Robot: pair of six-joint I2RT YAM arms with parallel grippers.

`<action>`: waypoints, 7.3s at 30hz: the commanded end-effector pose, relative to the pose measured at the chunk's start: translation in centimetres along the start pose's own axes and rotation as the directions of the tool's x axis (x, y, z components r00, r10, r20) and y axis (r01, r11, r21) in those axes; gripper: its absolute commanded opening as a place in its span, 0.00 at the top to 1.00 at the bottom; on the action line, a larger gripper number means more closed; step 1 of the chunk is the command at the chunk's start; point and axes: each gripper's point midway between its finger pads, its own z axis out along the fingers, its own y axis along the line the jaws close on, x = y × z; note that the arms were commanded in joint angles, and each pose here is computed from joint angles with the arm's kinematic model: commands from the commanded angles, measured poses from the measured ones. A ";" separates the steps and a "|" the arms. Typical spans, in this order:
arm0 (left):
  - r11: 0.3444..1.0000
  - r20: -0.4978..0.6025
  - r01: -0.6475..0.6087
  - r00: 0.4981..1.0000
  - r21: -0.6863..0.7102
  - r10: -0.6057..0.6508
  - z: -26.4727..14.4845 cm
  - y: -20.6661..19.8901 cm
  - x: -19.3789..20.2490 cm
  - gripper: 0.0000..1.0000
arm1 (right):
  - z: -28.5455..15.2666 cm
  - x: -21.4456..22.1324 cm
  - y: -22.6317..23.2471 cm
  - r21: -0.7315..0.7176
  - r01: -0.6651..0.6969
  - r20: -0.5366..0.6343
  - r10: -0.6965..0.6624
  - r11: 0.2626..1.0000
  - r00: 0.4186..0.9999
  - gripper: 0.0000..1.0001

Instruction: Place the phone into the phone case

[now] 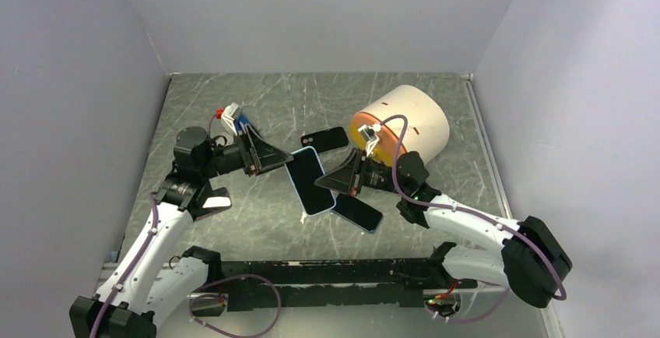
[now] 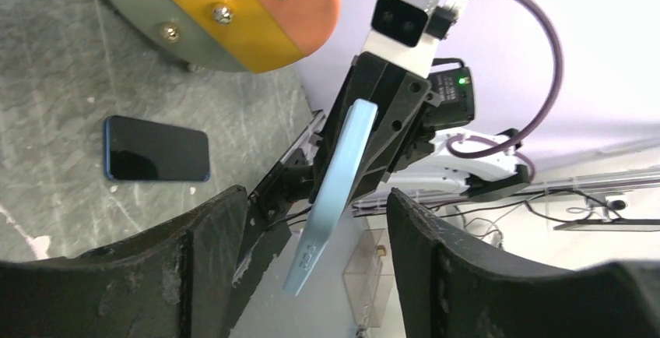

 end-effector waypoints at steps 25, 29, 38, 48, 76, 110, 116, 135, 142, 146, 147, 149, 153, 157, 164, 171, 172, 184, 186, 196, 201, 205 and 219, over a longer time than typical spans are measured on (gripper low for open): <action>0.996 -0.052 -0.076 0.996 -0.044 0.074 1.3 2.7 -0.6 0.93 | 1.9 -4.7 -0.5 0.131 0.100 0.129 -0.117 0.986 0.985 1.00; 0.999 -0.058 -0.045 0.997 -0.009 0.045 1.4 2.5 -0.3 0.77 | 1.9 -5.2 -0.5 0.140 0.094 0.154 -0.116 0.986 0.981 1.00; 0.996 -0.056 0.018 0.998 0.092 -0.013 1.9 2.5 0.2 0.41 | 2.7 -6.6 0.5 0.050 0.032 0.246 -0.044 0.998 0.968 1.00; 0.993 -0.079 0.041 0.996 0.110 -0.033 2.6 3.2 0.5 0.58 | 4.3 -5.8 -0.1 0.033 0.005 0.201 -0.012 0.999 0.979 1.00; 0.999 -0.159 -0.012 0.987 -0.044 0.005 1.9 5.6 1.9 0.97 | 4.9 -8.8 -0.1 0.150 0.093 0.207 -0.123 0.984 0.971 1.00; 0.927 -0.076 0.084 0.990 -0.366 -0.119 2.0 13.1 -0.9 0.97 | -0.6 -7.6 0.0 0.309 0.222 0.154 -0.279 0.925 0.948 0.01; 0.887 -0.071 0.169 0.973 -0.429 -0.220 1.6 17.3 -2.7 0.97 | -2.0 -7.4 -1.3 0.396 0.188 0.155 -0.268 0.899 0.951 0.01; 0.762 -0.127 0.229 0.917 -0.605 -0.377 2.7 25.2 -2.4 0.93 | -4.7 -7.7 0.5 0.411 0.250 0.192 -0.352 0.876 0.916 0.01; 0.708 -0.143 0.223 0.897 -0.671 -0.418 2.0 26.5 -1.7 0.69 | -5.0 -7.4 0.3 0.414 0.228 0.201 -0.332 0.881 0.922 0.01; 0.677 -0.123 0.211 0.904 -0.705 -0.409 1.3 26.6 -1.8 0.55 | -5.5 -7.4 -0.2 0.439 0.194 0.227 -0.317 0.877 0.921 0.01; 0.671 -0.119 0.204 0.908 -0.713 -0.402 1.1 26.5 -2.0 0.53 | -5.7 -7.5 -0.5 0.453 0.182 0.230 -0.312 0.873 0.922 0.01; 0.657 -0.113 0.182 0.918 -0.732 -0.380 0.6 26.2 -2.4 0.49 | -5.8 -7.5 -0.9 0.476 0.160 0.234 -0.300 0.865 0.925 0.01; 0.638 -0.096 0.131 0.946 -0.759 -0.309 -0.7 24.9 -3.5 0.44 | -5.3 -6.6 -1.2 0.461 0.196 0.170 -0.303 0.866 0.938 0.05; 0.653 -0.075 0.081 0.975 -0.753 -0.208 -1.7 22.5 -4.7 0.39 | -4.6 -6.0 -1.8 0.465 0.256 0.081 -0.328 0.848 0.941 0.14; 0.671 -0.028 0.000 0.999 -0.742 -0.031 -4.0 18.4 -5.6 0.12 | -2.5 -6.3 -3.1 0.491 0.398 -0.066 -0.423 0.775 0.904 0.28; 0.609 -0.038 -0.072 0.997 -0.790 0.069 -6.9 17.0 -5.2 0.06 | -0.1 -5.7 -7.3 0.496 0.619 -0.303 -0.547 0.609 0.780 0.33; 0.587 -0.034 -0.079 0.996 -0.806 0.087 -7.5 17.0 -5.2 0.06 | 0.3 -5.4 -7.9 0.476 0.648 -0.337 -0.556 0.595 0.759 0.33; 0.464 0.079 -0.063 0.957 -0.884 0.279 -11.8 14.8 -7.1 0.06 | 2.0 -4.7 -18.5 0.273 0.901 -0.751 -0.510 0.338 0.419 0.52; 0.469 0.073 -0.068 0.958 -0.881 0.276 -11.6 14.7 -7.2 0.06 | 1.9 -4.0 -20.0 0.237 0.910 -0.792 -0.475 0.341 0.384 0.52; 0.440 0.100 -0.045 0.949 -0.897 0.300 -12.6 14.2 -7.6 0.06 | 2.7 -2.4 -26.3 0.176 0.902 -0.884 -0.341 0.393 0.321 0.56; 0.456 0.092 -0.051 0.954 -0.889 0.285 -12.0 14.5 -7.4 0.06 | 3.1 -2.6 -28.2 0.149 0.900 -0.891 -0.340 0.409 0.302 0.56; 0.451 0.096 -0.048 0.952 -0.891 0.290 -12.2 14.5 -7.4 0.06 | 3.0 -3.6 -29.2 0.155 0.903 -0.899 -0.321 0.401 0.297 0.56; 0.459 0.094 -0.052 0.953 -0.887 0.289 -12.0 14.4 -7.4 0.06 | 3.3 -3.0 -31.3 0.144 0.886 -0.905 -0.304 0.441 0.298 0.58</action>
